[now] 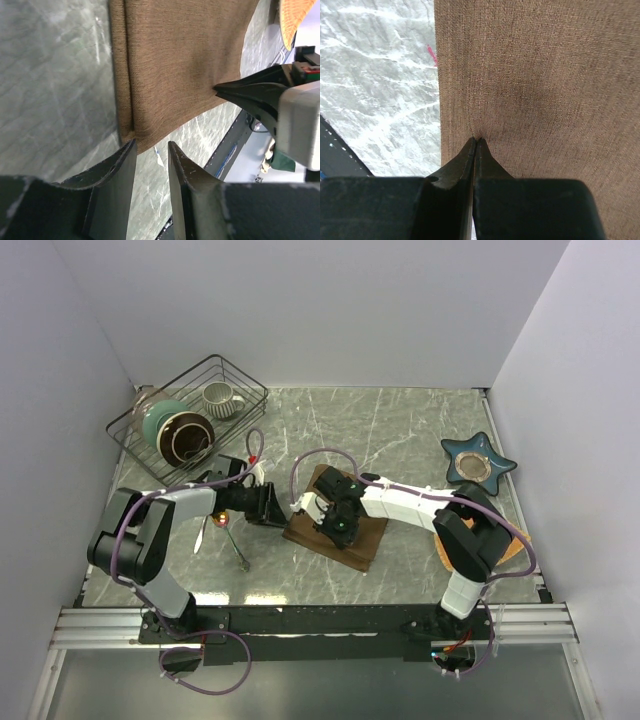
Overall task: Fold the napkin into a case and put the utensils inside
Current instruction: Smooth out the square-folded napkin at the center of the board.
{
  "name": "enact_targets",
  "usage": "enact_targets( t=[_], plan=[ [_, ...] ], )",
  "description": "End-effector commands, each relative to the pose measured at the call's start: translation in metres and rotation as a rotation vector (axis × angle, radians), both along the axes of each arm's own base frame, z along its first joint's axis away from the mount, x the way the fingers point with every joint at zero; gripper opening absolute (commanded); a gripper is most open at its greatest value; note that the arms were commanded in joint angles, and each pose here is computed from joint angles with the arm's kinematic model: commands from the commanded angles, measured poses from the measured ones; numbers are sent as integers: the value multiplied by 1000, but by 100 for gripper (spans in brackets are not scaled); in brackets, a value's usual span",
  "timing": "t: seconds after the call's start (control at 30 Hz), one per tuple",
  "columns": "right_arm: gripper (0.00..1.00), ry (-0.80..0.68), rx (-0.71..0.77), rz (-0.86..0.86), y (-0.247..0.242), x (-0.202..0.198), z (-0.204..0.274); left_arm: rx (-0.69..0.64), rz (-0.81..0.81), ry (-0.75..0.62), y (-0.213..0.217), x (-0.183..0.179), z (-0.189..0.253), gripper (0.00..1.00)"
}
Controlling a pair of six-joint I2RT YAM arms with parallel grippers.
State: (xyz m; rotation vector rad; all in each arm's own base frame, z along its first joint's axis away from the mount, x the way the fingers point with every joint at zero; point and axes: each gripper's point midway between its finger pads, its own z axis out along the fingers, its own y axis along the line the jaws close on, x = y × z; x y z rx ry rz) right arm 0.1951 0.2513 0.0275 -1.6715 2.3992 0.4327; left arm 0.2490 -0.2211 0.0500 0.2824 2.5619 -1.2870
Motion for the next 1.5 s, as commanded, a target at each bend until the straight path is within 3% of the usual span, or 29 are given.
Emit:
enact_targets(
  t=[0.0,0.43,0.53,0.67,0.83,1.47],
  plan=[
    [0,-18,5,4,7,4,-2,-19,-5,-50,-12,16,9,38],
    [0,-17,7,1,6,4,-1,16,-10,-37,-19,19,-1,37],
    [0,-21,9,4,7,4,1,17,-15,-36,-20,18,-1,33],
    [0,-23,29,4,11,4,11,17,-21,-43,-20,18,4,15],
    [0,-25,54,-1,13,3,29,17,-20,-78,-18,20,20,1],
    [0,40,55,6,21,-12,25,77,-38,-15,0,3,14,1]
  ],
)
